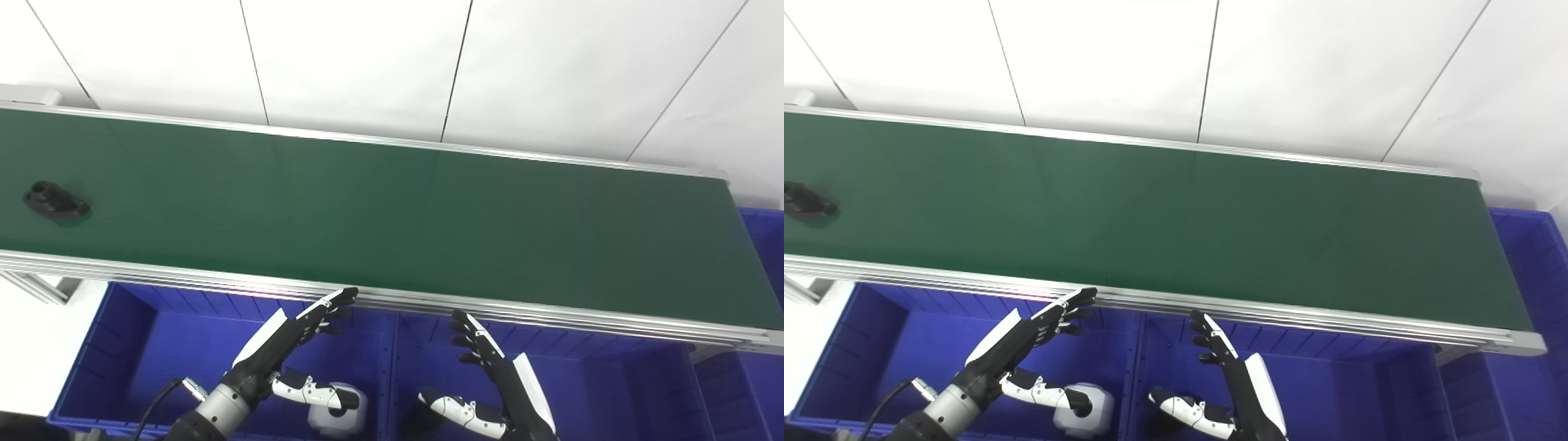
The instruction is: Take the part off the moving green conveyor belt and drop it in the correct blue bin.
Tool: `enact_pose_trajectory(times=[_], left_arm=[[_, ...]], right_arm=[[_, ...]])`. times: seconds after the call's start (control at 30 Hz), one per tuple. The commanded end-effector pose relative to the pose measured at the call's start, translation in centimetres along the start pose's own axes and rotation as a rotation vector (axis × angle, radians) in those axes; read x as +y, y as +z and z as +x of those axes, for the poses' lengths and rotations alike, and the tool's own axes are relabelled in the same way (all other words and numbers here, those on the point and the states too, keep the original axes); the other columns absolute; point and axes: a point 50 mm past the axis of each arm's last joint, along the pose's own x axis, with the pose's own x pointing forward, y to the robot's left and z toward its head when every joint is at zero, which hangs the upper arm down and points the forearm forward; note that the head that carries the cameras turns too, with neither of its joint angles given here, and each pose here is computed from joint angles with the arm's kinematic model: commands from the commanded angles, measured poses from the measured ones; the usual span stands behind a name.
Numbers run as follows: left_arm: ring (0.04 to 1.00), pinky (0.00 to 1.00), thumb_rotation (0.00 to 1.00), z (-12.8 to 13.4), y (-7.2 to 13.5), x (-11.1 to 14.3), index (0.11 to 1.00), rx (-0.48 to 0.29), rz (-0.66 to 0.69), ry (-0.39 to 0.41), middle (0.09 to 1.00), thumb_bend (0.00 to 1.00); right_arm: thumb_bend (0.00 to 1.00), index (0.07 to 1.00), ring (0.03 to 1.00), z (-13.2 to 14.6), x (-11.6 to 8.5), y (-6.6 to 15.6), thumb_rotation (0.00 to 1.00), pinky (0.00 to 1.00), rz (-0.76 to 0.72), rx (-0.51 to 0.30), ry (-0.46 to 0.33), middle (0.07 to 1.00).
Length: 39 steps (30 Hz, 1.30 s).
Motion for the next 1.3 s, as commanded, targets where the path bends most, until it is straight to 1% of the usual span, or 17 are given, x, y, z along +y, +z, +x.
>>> enact_pose_trajectory(times=[0.0, 0.23, 0.33, 0.5, 0.8, 1.0, 1.13, 1.27], left_arm=[[0.888, 0.79, 0.31, 0.12, 0.79, 0.31, 0.932, -0.049, 0.015, 0.021, 0.936, 0.69], [0.889, 0.80, 0.31, 0.21, 0.66, 0.28, 0.931, -0.046, 0.006, 0.022, 0.936, 0.70], [0.889, 0.79, 0.30, 0.20, 0.74, 0.24, 0.931, -0.041, 0.004, 0.022, 0.935, 0.70], [0.890, 0.80, 0.30, 0.28, 0.65, 0.26, 0.935, -0.051, 0.003, 0.018, 0.936, 0.69], [0.885, 0.79, 0.32, 0.30, 0.70, 0.32, 0.932, -0.045, 0.013, 0.020, 0.933, 0.70], [0.886, 0.78, 0.30, 0.31, 0.73, 0.35, 0.931, -0.048, 0.013, 0.019, 0.933, 0.69], [0.890, 0.80, 0.29, 0.32, 0.63, 0.37, 0.931, -0.055, 0.005, 0.019, 0.937, 0.69], [0.890, 0.79, 0.30, 0.27, 0.55, 0.36, 0.932, -0.049, 0.009, 0.022, 0.937, 0.69]], right_arm=[[0.63, 0.924, 0.849, 0.27, -0.20, 0.94, 0.39, 0.77, 0.006, -0.040, -0.007, 0.884], [0.64, 0.921, 0.848, 0.35, -0.23, 0.86, 0.39, 0.77, 0.005, -0.039, -0.007, 0.881], [0.64, 0.923, 0.851, 0.36, -0.23, 0.80, 0.40, 0.77, 0.007, -0.034, -0.005, 0.884], [0.64, 0.925, 0.850, 0.38, -0.26, 0.80, 0.40, 0.77, 0.005, -0.034, 0.001, 0.884], [0.64, 0.924, 0.852, 0.47, -0.23, 0.79, 0.40, 0.77, 0.005, -0.035, 0.005, 0.885], [0.64, 0.924, 0.850, 0.49, -0.25, 0.82, 0.40, 0.77, 0.002, -0.038, 0.007, 0.884], [0.64, 0.924, 0.850, 0.49, -0.23, 0.76, 0.40, 0.77, 0.009, -0.038, 0.007, 0.884], [0.64, 0.922, 0.850, 0.46, -0.24, 0.77, 0.40, 0.77, 0.009, -0.037, 0.007, 0.884]])
